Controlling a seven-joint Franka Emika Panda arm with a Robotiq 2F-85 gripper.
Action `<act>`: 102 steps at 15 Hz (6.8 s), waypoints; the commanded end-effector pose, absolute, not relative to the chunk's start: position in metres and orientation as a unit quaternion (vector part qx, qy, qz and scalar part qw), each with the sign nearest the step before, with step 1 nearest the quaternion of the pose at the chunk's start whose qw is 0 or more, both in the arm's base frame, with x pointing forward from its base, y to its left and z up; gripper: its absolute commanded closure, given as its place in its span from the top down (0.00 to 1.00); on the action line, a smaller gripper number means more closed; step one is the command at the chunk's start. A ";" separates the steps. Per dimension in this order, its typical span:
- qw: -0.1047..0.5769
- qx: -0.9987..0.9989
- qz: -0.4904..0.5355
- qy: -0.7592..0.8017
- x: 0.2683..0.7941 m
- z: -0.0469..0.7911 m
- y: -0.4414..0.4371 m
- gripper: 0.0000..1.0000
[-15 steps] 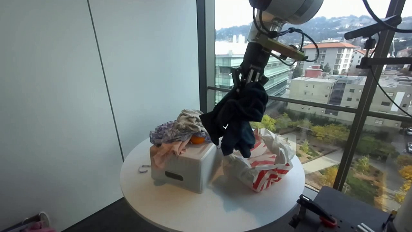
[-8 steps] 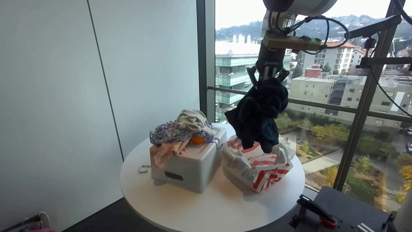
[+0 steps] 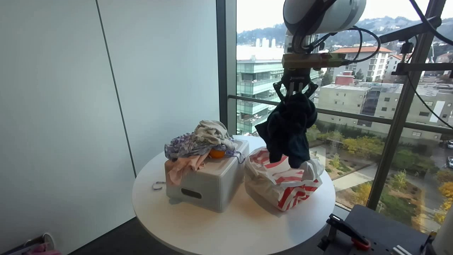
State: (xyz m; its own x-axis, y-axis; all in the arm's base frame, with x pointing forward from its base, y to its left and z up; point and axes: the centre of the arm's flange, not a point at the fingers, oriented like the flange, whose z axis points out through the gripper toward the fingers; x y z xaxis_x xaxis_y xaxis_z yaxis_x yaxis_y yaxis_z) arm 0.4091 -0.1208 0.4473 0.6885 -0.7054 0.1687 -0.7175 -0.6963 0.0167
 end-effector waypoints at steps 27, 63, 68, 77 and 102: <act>0.049 0.899 -0.063 -0.430 0.423 0.338 -0.148 0.05; 0.167 0.825 -0.067 -0.536 0.490 0.145 -0.212 0.05; 0.171 0.824 -0.052 -0.537 0.505 0.154 -0.204 0.50; 0.231 0.796 -0.012 -0.560 0.482 0.206 -0.224 1.00; 0.126 0.935 0.089 -0.320 0.542 0.294 -0.106 1.00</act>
